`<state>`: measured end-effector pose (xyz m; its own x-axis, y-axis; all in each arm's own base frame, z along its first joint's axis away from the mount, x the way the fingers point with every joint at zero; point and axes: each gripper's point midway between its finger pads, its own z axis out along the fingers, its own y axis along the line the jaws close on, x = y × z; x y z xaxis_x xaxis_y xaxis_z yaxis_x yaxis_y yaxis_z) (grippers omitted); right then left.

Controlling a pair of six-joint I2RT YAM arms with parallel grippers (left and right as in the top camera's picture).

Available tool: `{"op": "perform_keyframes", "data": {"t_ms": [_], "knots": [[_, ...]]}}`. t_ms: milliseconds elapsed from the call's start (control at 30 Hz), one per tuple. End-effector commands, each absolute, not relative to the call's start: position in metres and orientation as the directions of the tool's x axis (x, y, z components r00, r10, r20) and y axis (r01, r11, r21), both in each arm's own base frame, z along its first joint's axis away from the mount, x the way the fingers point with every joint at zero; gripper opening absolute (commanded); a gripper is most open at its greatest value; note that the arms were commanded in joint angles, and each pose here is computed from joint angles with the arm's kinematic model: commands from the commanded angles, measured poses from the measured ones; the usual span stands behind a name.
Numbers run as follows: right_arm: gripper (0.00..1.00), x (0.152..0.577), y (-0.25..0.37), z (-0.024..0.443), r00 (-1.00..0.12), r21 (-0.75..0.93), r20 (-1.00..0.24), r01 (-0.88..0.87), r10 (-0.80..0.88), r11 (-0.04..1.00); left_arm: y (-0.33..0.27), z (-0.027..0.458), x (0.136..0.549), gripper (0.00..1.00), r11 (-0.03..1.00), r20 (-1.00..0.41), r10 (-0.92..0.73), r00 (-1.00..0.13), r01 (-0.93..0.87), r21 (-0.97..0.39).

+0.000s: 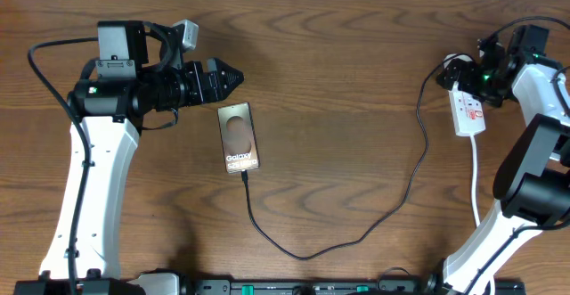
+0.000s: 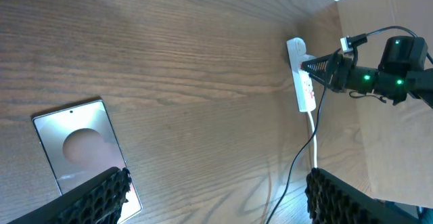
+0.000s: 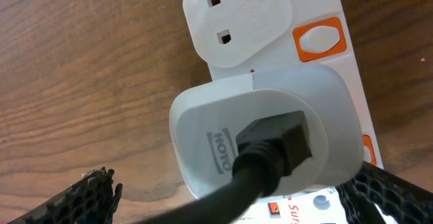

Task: Plug charger to phone and switch on socket

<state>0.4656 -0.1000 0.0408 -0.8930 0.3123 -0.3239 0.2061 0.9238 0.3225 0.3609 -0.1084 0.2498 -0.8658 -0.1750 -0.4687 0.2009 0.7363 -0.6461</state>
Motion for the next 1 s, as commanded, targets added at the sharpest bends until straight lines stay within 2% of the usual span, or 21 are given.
{"op": "perform_keyframes", "data": {"t_ms": [0, 167, 467, 667, 967], "knots": [[0.99, 0.456, -0.023, 0.024, -0.937, 0.519, -0.204, 0.143, 0.284, 0.843, -0.107, 0.253, 0.361, 0.85, 0.746, -0.494, -0.158, -0.855, 0.225, -0.627], [0.99, 0.451, -0.030, 0.023, -0.932, 0.520, -0.167, 0.194, 0.321, 0.832, -0.107, 0.253, 0.361, 0.85, 0.746, -0.494, -0.158, -0.855, 0.224, -0.627], [0.99, 0.425, -0.065, 0.013, -0.913, 0.365, -0.083, 0.345, 0.400, 0.864, -0.107, 0.253, 0.361, 0.85, 0.746, -0.495, -0.158, -0.855, 0.225, -0.627], [0.99, 0.412, -0.085, 0.022, -0.902, 0.264, -0.085, 0.389, 0.423, 0.883, -0.107, 0.253, 0.361, 0.85, 0.746, -0.494, -0.158, -0.855, 0.225, -0.627], [0.99, 0.407, -0.095, 0.028, -0.877, 0.254, -0.076, 0.444, 0.475, 0.859, -0.107, 0.253, 0.360, 0.85, 0.746, -0.491, -0.158, -0.857, 0.222, -0.628]]}}
